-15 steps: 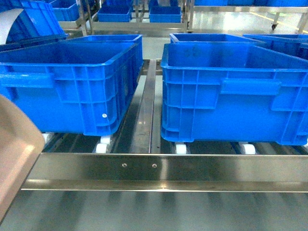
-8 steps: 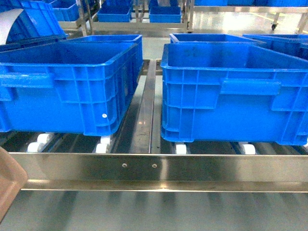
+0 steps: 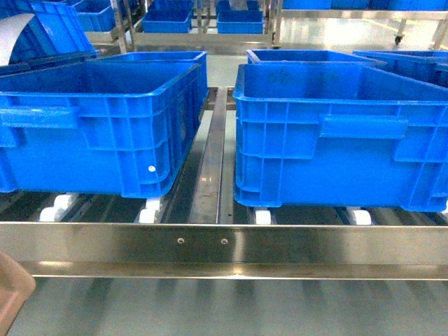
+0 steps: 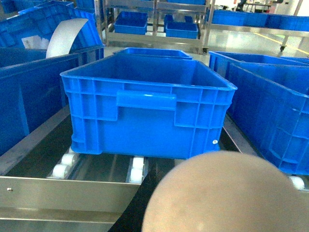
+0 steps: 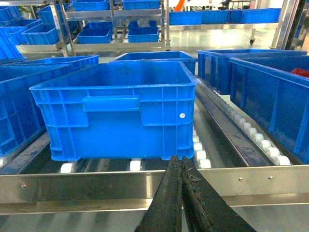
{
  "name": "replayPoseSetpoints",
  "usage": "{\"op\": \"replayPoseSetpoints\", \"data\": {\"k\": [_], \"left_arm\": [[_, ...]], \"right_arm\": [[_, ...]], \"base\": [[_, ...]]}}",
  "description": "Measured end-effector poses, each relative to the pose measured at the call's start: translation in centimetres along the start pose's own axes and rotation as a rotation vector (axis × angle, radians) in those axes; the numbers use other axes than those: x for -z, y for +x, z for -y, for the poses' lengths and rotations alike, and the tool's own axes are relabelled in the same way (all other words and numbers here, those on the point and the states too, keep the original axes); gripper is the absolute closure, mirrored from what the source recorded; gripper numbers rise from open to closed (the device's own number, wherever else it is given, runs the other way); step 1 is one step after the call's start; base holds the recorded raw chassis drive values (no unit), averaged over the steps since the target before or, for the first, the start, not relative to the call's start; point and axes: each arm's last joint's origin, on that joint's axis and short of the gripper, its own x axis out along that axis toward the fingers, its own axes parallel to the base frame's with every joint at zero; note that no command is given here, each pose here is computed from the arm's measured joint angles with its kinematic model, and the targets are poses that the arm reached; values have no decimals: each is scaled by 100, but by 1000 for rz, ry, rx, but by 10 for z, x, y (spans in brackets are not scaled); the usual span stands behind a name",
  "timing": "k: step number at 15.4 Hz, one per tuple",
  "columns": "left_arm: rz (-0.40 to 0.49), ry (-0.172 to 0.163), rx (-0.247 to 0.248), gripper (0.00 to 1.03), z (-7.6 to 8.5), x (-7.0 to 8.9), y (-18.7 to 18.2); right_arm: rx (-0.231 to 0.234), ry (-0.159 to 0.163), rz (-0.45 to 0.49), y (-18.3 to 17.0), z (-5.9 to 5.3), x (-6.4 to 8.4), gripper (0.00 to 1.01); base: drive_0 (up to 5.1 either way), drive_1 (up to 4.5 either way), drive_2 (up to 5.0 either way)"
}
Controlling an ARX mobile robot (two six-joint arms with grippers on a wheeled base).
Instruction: Place part in tray to right shelf
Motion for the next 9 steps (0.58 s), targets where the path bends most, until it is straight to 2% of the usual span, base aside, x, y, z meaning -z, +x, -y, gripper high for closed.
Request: {"op": "replayPoseSetpoints", "data": {"k": [3,9], "left_arm": [[19,1,2,90,0,6,-6],[23,0,0,90,0,6,-16]], "right_arm": [[0,0,0,0,0,0,99],[0,0,0,0,0,0,99]], "base": [[0,0,0],[0,0,0]]}}
